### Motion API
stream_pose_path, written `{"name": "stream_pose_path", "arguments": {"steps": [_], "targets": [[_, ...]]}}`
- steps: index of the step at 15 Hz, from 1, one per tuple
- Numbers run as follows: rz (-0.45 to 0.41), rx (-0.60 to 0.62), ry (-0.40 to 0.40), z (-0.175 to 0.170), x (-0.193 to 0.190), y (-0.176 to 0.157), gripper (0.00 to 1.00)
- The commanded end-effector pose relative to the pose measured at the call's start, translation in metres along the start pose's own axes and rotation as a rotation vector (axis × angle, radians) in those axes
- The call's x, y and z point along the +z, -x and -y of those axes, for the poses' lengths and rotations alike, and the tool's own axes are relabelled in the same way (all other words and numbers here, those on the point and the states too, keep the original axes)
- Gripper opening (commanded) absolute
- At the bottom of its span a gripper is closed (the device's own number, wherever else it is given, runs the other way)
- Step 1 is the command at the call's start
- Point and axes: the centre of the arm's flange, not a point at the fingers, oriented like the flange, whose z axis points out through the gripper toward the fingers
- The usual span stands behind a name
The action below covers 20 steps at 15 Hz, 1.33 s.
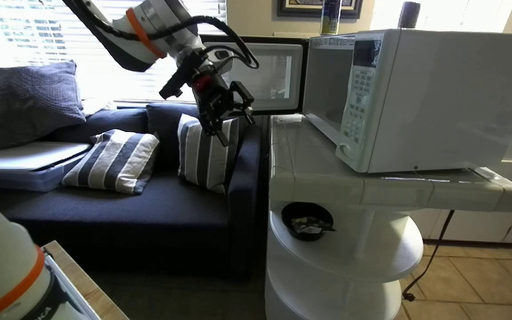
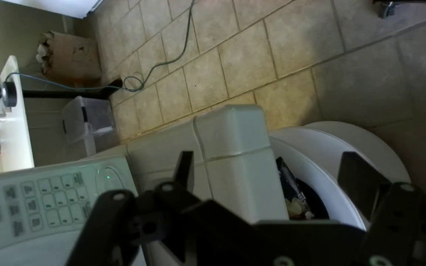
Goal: Move the black bowl from the middle shelf to the bottom shelf
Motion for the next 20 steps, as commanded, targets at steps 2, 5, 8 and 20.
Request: {"name": "stream_pose_path", "arguments": {"steps": [2, 5, 8, 20], "targets": [[-0.007, -0.088, 0.104, 0.042, 0.046, -0.073, 1.00], [-0.010, -0.089, 0.093, 0.039, 0.050, -0.049, 1.00], [-0.004, -0.099, 0.094, 0.045, 0.054, -0.057, 1.00], [-0.108, -0.142, 0.054, 0.146, 0.083, -0.096, 1.00]]}}
